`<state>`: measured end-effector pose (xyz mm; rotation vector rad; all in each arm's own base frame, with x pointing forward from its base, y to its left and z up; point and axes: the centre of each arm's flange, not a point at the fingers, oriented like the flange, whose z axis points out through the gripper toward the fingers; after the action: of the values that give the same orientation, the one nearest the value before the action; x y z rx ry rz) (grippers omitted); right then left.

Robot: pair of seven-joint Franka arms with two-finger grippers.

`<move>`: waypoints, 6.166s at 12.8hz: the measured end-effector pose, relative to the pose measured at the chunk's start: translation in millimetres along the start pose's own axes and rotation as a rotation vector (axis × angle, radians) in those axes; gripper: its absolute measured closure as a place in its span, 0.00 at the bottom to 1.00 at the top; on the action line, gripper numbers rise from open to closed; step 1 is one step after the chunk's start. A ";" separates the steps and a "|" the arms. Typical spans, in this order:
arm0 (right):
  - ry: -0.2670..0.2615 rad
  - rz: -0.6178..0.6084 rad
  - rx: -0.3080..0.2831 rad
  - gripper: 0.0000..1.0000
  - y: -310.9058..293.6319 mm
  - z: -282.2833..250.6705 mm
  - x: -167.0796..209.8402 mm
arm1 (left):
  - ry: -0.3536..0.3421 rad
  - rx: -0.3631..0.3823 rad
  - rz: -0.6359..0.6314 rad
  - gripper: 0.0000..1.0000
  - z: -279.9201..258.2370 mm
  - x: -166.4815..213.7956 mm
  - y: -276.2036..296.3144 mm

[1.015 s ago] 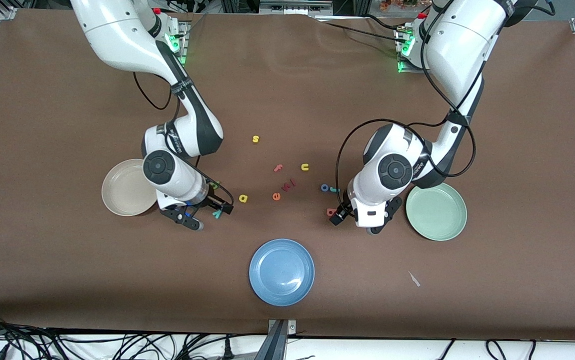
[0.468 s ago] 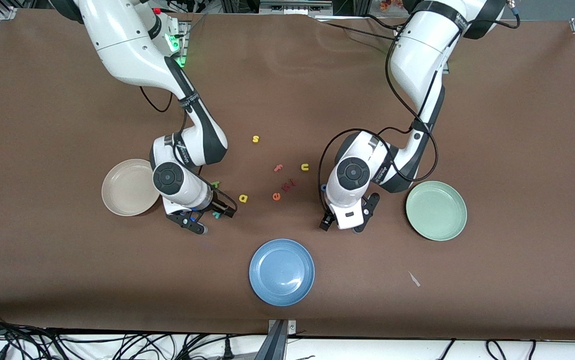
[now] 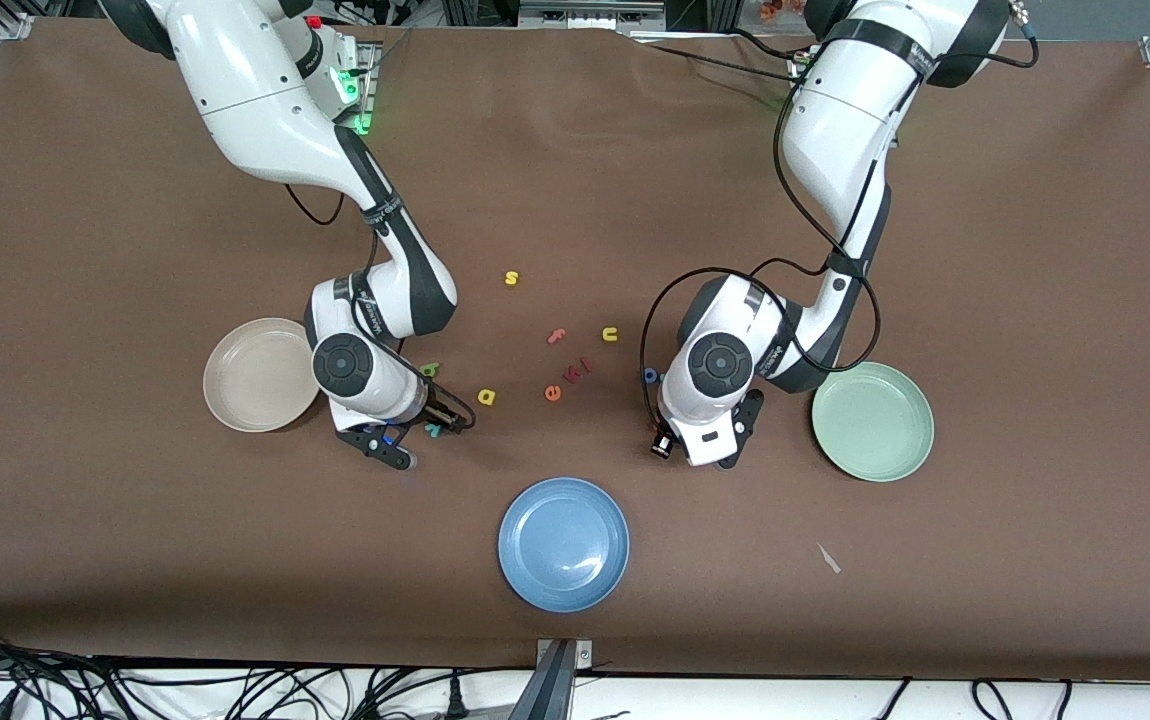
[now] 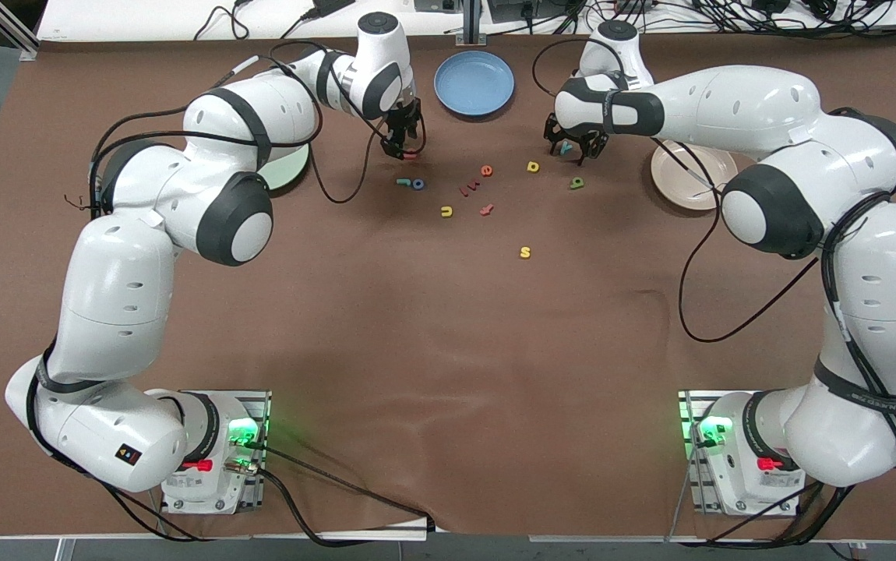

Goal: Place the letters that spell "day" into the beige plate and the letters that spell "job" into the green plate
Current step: 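Grasp the cyan y with the right gripper while the left gripper grasps pink b, then drop the y on the beige plate while the left gripper drops b on green, then grasp the green g with the right gripper while the left gripper reaches letters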

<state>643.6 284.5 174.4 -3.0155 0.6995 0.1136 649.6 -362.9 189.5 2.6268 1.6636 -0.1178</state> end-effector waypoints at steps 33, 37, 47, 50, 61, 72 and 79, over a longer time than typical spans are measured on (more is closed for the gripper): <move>-0.023 -0.362 -0.096 0.39 224.8 -78.4 50.8 | -0.168 0.301 0.795 0.74 -78.4 264.3 -110.9; -0.039 -0.239 -0.066 0.00 148.3 -94.0 21.0 | -0.171 0.285 0.836 0.74 -34.3 271.5 -134.1; -0.051 -0.041 -0.020 0.00 58.8 -38.3 -22.0 | -0.131 0.240 0.848 0.30 -43.6 263.0 -144.7; -0.034 -0.007 -0.020 0.00 41.5 -23.4 -38.7 | -0.106 0.211 0.833 0.00 -75.2 247.4 -137.2; 0.006 0.011 -0.006 0.08 47.2 8.9 -51.9 | -0.112 0.119 0.381 0.00 -76.1 69.5 -86.2; 0.000 0.030 -0.002 0.24 45.5 5.9 -58.3 | -0.106 0.001 -0.036 0.16 -3.2 -35.7 -55.3; -0.013 0.030 -0.009 0.52 46.2 1.7 -60.4 | -0.106 0.039 -0.058 0.22 23.1 -32.6 -60.3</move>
<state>569.0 269.6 176.4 -3.0113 0.7450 0.1374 580.1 -368.0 170.0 2.5510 1.7196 -0.2879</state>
